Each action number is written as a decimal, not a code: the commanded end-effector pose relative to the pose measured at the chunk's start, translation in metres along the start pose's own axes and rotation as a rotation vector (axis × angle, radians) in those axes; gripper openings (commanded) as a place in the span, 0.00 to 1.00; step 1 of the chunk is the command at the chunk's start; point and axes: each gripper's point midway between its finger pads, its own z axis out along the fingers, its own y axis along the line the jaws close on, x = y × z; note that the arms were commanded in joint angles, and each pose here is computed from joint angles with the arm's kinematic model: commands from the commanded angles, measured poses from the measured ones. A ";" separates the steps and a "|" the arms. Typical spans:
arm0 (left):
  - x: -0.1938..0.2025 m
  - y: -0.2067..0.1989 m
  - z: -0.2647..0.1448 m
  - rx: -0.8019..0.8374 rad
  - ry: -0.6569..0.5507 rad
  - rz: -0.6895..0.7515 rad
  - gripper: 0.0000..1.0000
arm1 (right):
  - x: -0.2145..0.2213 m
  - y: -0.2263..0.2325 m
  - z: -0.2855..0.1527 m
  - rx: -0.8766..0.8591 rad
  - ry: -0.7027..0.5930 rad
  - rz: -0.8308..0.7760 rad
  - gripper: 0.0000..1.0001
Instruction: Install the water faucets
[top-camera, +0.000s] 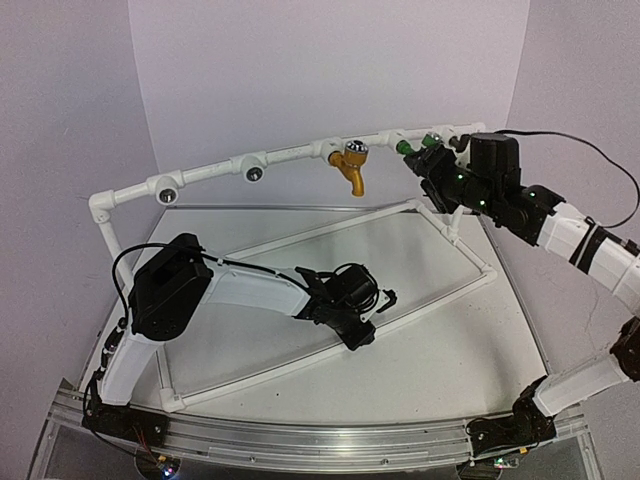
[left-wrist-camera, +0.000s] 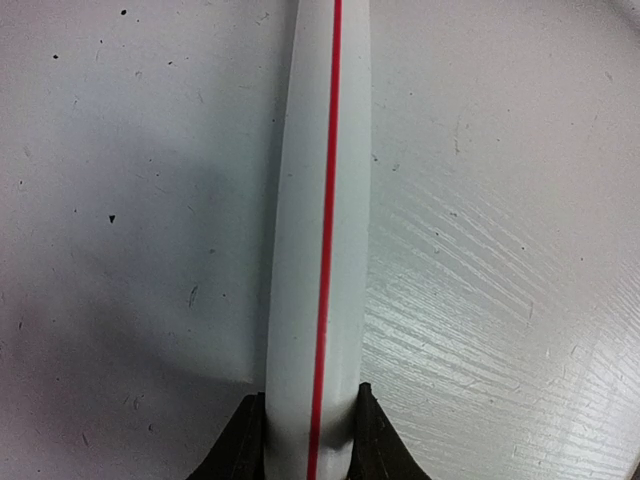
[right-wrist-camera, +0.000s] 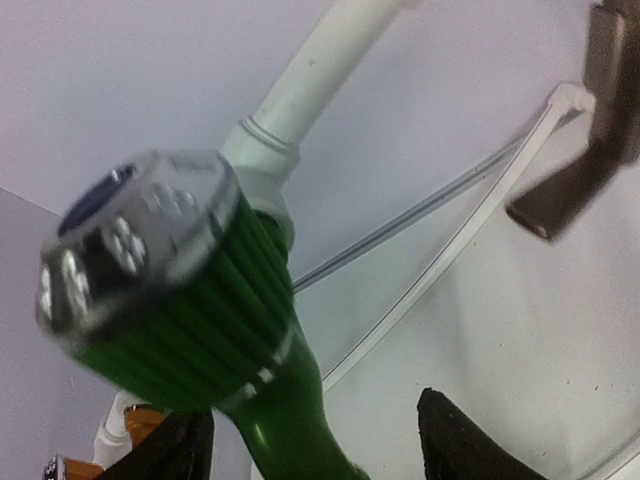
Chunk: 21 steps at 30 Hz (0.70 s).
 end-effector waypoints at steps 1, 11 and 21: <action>0.088 0.004 0.036 -0.017 0.257 -0.067 0.00 | -0.004 0.021 -0.032 -0.107 -0.009 -0.068 0.95; 0.086 0.002 0.034 -0.014 0.252 -0.062 0.00 | -0.016 0.052 -0.096 -0.140 0.099 -1.448 0.98; 0.092 0.005 0.040 -0.030 0.270 -0.055 0.00 | -0.007 0.028 -0.081 -0.061 0.101 -2.694 0.98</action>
